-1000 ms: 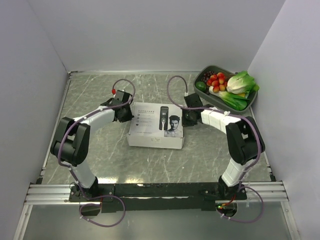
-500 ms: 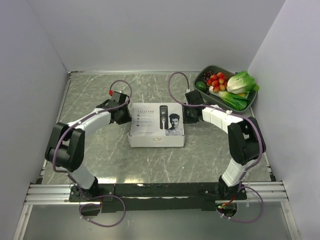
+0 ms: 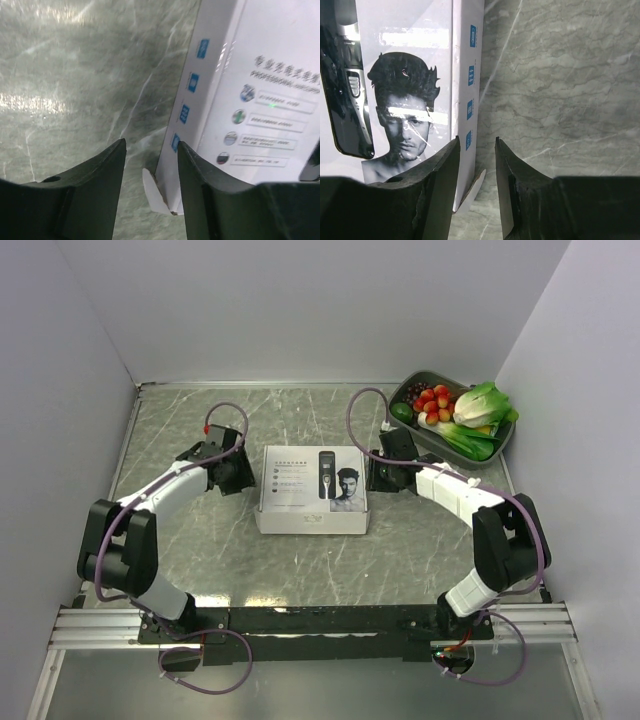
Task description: Sort the hair-cutting tools
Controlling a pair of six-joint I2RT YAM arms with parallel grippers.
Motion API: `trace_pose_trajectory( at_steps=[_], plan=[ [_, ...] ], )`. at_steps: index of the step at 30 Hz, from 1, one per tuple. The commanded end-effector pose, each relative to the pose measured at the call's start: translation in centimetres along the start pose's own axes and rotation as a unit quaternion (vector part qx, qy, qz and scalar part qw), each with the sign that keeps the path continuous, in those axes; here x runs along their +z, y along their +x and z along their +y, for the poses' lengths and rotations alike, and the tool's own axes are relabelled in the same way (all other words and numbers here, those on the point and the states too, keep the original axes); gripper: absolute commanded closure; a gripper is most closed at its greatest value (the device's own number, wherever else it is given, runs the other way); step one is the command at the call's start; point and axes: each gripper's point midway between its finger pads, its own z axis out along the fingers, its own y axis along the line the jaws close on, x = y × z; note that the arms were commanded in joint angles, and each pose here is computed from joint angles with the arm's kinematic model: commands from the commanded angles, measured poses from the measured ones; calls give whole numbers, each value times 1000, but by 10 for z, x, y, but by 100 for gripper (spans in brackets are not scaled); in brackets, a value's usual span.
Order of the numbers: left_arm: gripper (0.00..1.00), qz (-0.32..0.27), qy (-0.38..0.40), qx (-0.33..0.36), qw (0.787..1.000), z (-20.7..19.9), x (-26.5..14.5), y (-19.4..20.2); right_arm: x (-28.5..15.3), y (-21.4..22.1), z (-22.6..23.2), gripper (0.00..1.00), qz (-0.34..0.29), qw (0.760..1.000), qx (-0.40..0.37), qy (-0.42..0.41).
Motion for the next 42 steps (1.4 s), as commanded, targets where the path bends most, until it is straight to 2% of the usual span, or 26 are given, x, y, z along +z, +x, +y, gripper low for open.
trace_pose_trajectory(
  at_steps=[1,9,21,27,42],
  plan=[
    [50,29,-7,6,1000,9,7,19,4,25,-6,58,33,999,9,3],
    [53,49,-4,4,999,11,18,31,10,46,-23,58,54,998,16,38],
    [54,60,-3,2,998,14,22,40,3,56,-41,58,38,996,32,75],
    [54,61,-7,5,998,17,23,41,-14,43,-36,56,-1,998,34,60],
    [52,56,-11,19,998,13,27,30,13,25,-36,56,5,998,32,63]
  ],
)
